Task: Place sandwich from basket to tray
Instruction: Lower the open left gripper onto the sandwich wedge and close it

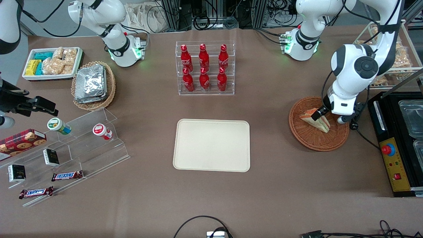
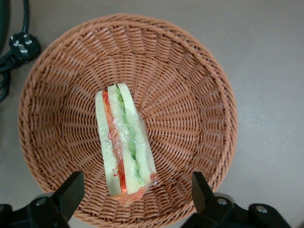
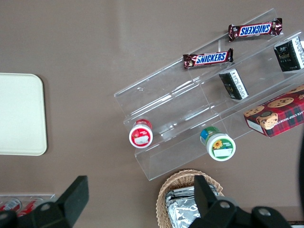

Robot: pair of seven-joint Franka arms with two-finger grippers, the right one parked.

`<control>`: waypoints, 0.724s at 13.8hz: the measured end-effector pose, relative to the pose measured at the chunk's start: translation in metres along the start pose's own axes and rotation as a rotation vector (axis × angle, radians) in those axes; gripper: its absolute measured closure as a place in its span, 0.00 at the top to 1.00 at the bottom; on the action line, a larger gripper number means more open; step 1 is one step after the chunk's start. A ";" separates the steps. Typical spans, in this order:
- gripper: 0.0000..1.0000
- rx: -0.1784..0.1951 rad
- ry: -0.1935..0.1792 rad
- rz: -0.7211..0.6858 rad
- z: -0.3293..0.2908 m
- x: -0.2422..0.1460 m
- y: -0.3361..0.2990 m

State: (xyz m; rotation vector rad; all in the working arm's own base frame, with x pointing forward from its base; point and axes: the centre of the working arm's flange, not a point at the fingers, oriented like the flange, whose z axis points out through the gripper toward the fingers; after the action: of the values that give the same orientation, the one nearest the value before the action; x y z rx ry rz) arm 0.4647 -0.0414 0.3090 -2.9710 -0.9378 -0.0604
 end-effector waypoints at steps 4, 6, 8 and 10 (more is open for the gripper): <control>1.00 -0.012 0.005 -0.024 0.023 -0.008 -0.008; 1.00 -0.015 0.005 -0.037 0.031 -0.006 -0.009; 1.00 -0.020 0.007 -0.042 0.039 -0.005 -0.008; 1.00 -0.023 0.007 -0.048 0.048 -0.005 -0.007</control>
State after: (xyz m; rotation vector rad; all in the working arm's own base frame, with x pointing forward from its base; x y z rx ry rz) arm 0.4580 -0.0364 0.2612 -2.9670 -1.0152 -0.0833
